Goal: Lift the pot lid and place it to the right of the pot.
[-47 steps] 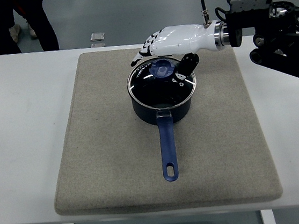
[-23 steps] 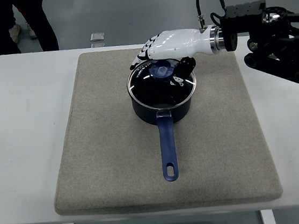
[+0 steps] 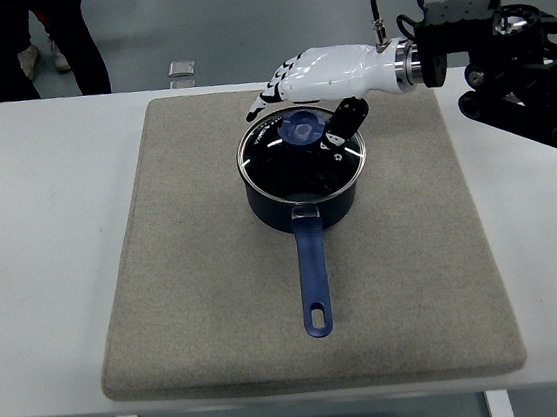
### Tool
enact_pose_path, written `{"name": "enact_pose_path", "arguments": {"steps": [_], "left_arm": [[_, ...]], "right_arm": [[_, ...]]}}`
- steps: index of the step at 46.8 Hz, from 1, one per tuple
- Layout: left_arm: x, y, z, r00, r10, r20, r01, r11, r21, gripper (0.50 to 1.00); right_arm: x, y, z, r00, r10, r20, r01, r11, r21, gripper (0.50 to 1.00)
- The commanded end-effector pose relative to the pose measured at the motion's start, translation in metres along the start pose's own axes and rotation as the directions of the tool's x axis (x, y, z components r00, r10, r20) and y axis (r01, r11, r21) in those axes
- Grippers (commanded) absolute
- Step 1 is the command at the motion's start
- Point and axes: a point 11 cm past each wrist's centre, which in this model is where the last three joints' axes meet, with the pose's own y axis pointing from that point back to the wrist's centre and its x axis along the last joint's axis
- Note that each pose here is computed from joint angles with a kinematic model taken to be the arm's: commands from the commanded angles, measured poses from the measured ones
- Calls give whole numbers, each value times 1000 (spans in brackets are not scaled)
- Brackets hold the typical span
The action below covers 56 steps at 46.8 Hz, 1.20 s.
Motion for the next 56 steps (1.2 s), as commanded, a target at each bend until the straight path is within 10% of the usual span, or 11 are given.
{"name": "enact_pose_path", "arguments": {"steps": [1,33,50,54,56], "left_arm": [[0,0,0,1000,0,0,0,1000,-1,1000],[0,0,0,1000,0,0,0,1000,-1,1000],[0,0,0,1000,0,0,0,1000,-1,1000],[0,0,0,1000,0,-2,0,1000,-1,1000],[0,0,0,1000,0,0,0,1000,1,1000]], "right_arm": [[-2,0,1,1000,-3,-4,3,1000,-3,874],[-12,2,7,999,-27,-18,26,999,-23,862],[-18,2,7,999,-50,6,50,999,-21,725],[-19,2,7,998,-66,21,67,998,-19,521],[-21,2,7,997,-77,27,77,997,-18,500]]}}
